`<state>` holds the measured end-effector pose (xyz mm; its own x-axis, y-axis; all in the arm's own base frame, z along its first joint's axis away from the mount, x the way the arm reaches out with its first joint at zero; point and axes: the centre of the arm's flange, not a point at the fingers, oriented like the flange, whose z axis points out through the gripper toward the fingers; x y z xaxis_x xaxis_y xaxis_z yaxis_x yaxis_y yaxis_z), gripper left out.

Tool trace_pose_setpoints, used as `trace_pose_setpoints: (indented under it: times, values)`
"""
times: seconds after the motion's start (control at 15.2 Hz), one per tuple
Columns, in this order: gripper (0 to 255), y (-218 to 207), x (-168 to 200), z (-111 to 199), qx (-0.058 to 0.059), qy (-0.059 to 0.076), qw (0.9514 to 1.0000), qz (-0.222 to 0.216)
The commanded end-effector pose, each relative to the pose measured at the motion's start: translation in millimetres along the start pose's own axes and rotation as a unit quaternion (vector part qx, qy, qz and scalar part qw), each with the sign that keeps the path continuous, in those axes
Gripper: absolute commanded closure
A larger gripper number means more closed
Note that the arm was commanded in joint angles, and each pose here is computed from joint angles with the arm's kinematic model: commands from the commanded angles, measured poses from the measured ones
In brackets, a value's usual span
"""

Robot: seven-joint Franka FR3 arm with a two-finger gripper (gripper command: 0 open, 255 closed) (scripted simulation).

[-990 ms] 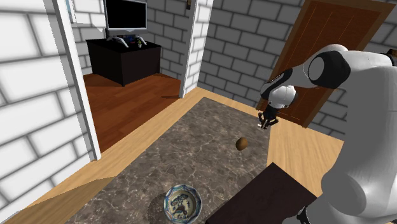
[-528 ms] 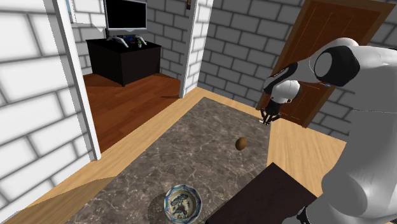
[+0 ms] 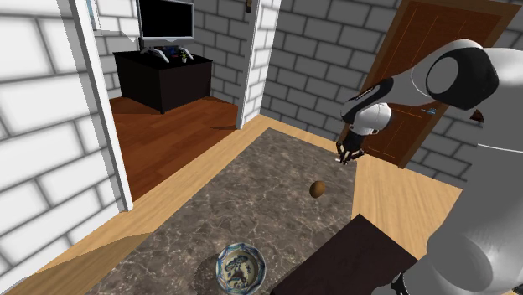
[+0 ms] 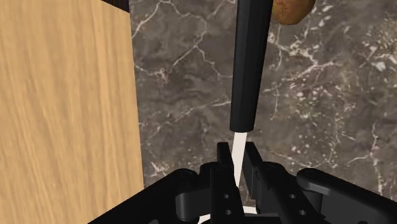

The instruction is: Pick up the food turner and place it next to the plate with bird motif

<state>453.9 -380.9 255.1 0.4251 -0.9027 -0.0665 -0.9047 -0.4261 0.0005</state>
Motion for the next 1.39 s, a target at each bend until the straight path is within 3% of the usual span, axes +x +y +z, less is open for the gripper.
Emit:
trace_pose_setpoints:
  times: [0.0, 1.32]
  values:
    - [255, -13.7, -25.8, 1.8, 0.0, 0.0, 1.0, 0.0]
    - [255, -149.5, -251.7, 16.5, 0.0, 0.0, 1.0, 0.0]
